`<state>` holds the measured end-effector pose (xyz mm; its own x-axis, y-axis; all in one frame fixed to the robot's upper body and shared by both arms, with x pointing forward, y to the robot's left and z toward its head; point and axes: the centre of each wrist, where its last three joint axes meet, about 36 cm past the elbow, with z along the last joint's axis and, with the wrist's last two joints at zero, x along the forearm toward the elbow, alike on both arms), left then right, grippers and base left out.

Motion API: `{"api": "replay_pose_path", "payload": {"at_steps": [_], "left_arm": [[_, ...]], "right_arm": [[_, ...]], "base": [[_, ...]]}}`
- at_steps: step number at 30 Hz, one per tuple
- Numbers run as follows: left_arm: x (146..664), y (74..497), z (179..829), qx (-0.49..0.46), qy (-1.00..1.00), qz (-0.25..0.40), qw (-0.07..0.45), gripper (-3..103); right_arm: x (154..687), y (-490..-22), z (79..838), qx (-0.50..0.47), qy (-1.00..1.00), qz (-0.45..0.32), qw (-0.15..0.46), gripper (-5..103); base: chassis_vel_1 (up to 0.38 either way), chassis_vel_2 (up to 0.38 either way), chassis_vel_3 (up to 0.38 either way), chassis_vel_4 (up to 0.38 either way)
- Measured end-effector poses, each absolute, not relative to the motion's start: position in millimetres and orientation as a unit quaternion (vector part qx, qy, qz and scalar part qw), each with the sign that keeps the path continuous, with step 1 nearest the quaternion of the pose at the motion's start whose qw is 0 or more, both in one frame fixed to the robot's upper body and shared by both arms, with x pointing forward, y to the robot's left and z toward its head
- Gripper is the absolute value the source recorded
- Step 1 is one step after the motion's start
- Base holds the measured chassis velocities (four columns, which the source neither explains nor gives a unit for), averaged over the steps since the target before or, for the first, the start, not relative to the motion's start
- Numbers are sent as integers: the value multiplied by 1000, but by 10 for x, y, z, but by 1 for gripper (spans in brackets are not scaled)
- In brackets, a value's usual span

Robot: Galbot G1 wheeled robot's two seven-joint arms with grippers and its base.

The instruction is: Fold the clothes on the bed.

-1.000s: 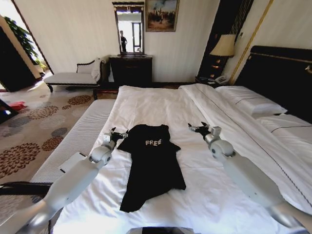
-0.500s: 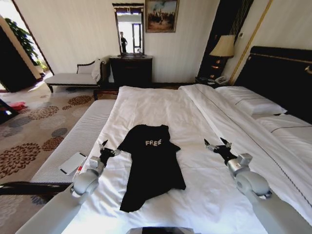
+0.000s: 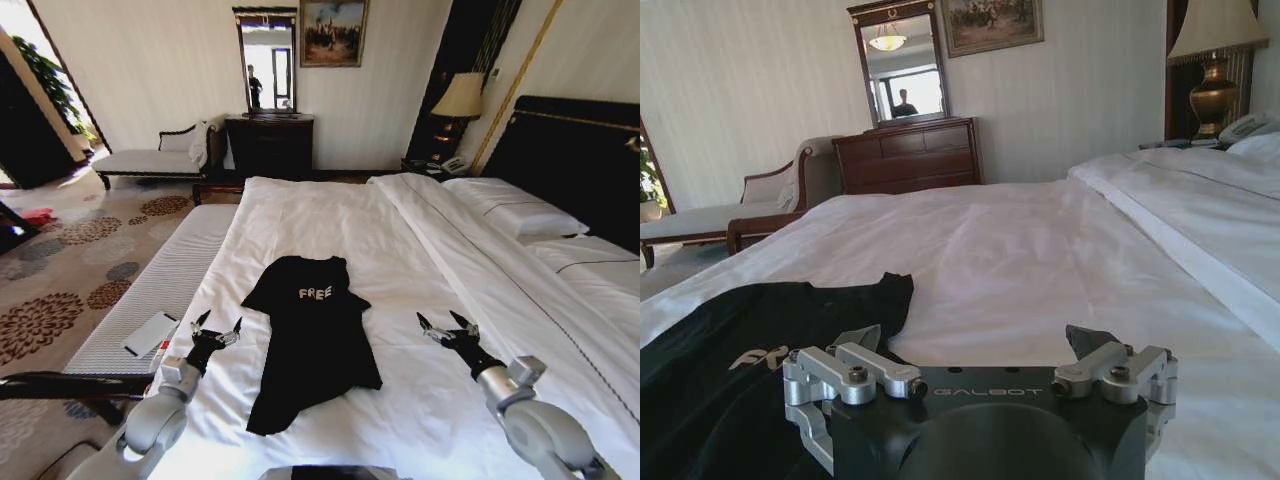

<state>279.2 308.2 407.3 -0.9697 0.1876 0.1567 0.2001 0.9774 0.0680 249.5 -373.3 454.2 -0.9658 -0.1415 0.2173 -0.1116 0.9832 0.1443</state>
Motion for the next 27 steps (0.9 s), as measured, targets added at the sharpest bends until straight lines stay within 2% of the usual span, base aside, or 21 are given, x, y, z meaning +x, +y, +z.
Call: {"api": "replay_pose_path", "payload": {"at_steps": [7,11,18,22,27], "left_arm": [[2138,3014,3962,-127,-983,-7,132,100],[1891,3036,3924,-136,-980,-3,147,100],[1626,3010,3869,-149,-975,2,164,100],[1363,2954,3774,-176,-963,10,203,100],[1239,2908,3658,-186,-956,20,227,100]], "right_arm": [[2419,-3673,4380,43,-989,-52,135,100],[2450,-3672,4339,31,-988,-54,144,100],[2492,-3713,4252,13,-986,-56,158,100],[2529,-3740,4219,4,-985,-54,163,100],[2565,-3765,4218,1,-985,-56,165,100]], "base": [[0,0,0,0],[0,0,0,0],[0,0,0,0],[0,0,0,0],[0,0,0,0]]}}
